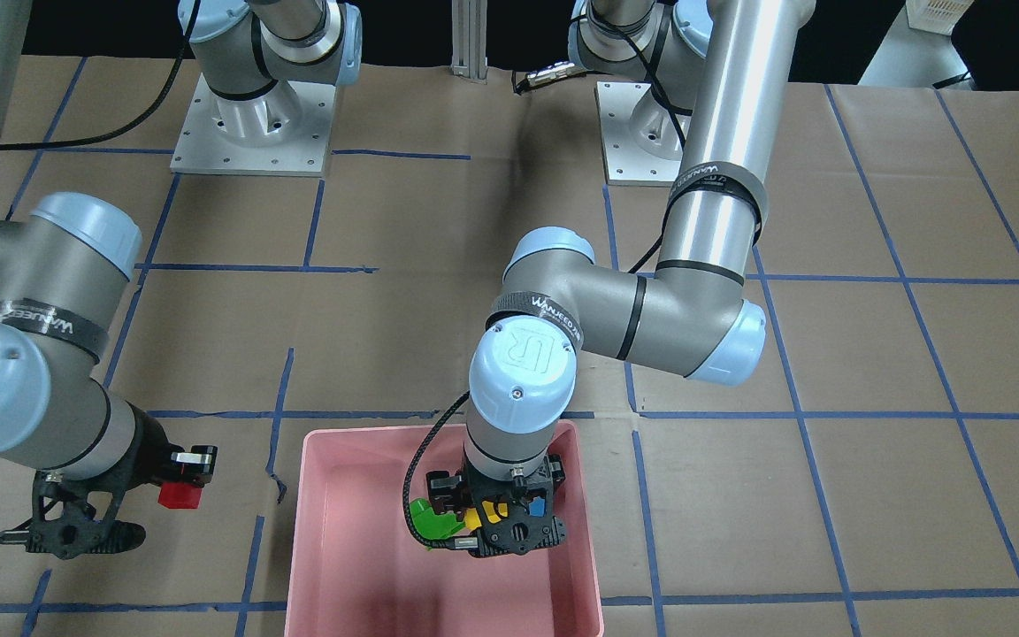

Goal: Put all blocks into box

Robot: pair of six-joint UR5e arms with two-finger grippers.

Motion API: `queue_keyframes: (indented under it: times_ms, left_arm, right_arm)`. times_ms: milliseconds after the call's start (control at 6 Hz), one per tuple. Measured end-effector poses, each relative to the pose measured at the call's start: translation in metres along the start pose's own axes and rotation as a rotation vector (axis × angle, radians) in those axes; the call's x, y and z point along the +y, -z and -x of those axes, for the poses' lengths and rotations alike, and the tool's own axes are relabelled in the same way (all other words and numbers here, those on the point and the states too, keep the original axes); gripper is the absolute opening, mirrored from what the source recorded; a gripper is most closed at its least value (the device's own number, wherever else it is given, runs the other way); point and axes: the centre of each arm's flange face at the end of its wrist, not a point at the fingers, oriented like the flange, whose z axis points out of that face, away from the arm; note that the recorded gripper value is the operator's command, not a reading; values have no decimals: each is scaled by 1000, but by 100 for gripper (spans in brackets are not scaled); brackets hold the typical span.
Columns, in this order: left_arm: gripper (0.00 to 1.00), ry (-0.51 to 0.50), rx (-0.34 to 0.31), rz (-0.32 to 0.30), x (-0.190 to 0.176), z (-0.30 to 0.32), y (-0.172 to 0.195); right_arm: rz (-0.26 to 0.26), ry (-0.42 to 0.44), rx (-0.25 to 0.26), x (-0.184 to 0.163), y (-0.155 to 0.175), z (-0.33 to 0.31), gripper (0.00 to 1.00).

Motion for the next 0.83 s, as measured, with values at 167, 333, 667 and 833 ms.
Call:
queue_keyframes:
  times_ms: [167, 333, 667, 833]
  left_arm:
    - [99, -16, -12, 15, 4, 9, 23]
    - [95, -25, -21, 24, 3, 27, 55]
    - [96, -47, -34, 42, 11, 74, 134]
    - [96, -62, -39, 58, 23, 90, 170]
  right_arm:
    - [7, 3, 0, 10, 20, 2, 26]
    - [7, 0, 0, 15, 32, 6, 26]
    - [-17, -66, -8, 15, 34, 42, 26]
    - [-40, -102, -7, 5, 29, 84, 26]
